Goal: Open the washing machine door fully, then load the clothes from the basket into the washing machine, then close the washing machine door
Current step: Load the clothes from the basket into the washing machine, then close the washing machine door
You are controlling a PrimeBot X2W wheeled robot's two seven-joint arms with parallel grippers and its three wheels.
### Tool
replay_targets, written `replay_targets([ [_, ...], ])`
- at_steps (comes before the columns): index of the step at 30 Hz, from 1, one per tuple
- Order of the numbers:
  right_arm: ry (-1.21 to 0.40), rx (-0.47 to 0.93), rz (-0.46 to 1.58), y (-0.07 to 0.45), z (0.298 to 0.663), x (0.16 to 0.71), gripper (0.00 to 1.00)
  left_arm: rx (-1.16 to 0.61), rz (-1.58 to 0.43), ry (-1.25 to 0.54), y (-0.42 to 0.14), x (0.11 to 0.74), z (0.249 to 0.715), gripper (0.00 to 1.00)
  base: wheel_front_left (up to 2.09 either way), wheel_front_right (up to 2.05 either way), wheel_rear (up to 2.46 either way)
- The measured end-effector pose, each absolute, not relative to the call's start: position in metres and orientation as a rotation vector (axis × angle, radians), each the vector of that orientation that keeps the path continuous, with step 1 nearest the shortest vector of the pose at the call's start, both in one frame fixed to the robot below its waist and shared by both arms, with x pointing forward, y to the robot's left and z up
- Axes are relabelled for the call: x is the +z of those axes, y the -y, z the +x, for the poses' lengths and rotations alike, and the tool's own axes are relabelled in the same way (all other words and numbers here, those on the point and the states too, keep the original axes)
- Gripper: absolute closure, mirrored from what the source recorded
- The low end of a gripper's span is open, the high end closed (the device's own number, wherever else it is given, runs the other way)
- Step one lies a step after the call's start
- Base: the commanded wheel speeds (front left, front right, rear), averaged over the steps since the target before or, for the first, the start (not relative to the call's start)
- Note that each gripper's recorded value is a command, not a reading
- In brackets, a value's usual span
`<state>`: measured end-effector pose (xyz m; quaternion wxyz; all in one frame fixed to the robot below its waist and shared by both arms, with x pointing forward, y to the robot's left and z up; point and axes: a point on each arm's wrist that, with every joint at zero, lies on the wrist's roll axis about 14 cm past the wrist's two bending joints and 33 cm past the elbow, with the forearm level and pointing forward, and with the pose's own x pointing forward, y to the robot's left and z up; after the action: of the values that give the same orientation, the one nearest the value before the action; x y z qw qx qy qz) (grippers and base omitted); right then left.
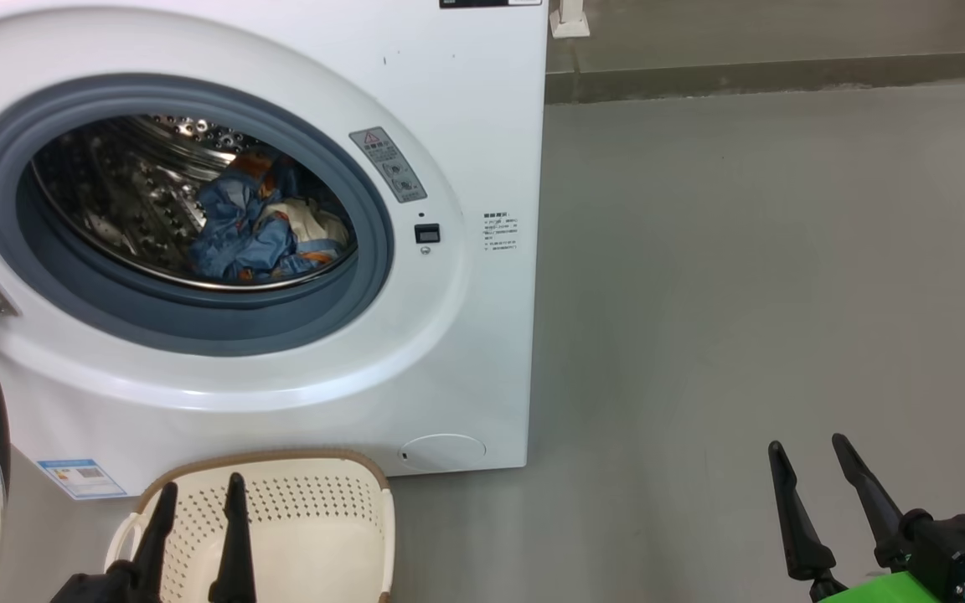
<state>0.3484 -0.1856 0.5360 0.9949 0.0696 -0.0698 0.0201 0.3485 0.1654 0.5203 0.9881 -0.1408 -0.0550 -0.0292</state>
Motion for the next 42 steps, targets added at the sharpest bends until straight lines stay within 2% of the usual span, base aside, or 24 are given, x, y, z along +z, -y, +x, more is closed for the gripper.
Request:
replay_targets([
  [42,0.126,0.053,0.152,0.180,0.347,0.532,0.00,-0.046,-0.269,0.094,-0.167,0.510,0.346,0.00,0.00,0.00,0.00],
])
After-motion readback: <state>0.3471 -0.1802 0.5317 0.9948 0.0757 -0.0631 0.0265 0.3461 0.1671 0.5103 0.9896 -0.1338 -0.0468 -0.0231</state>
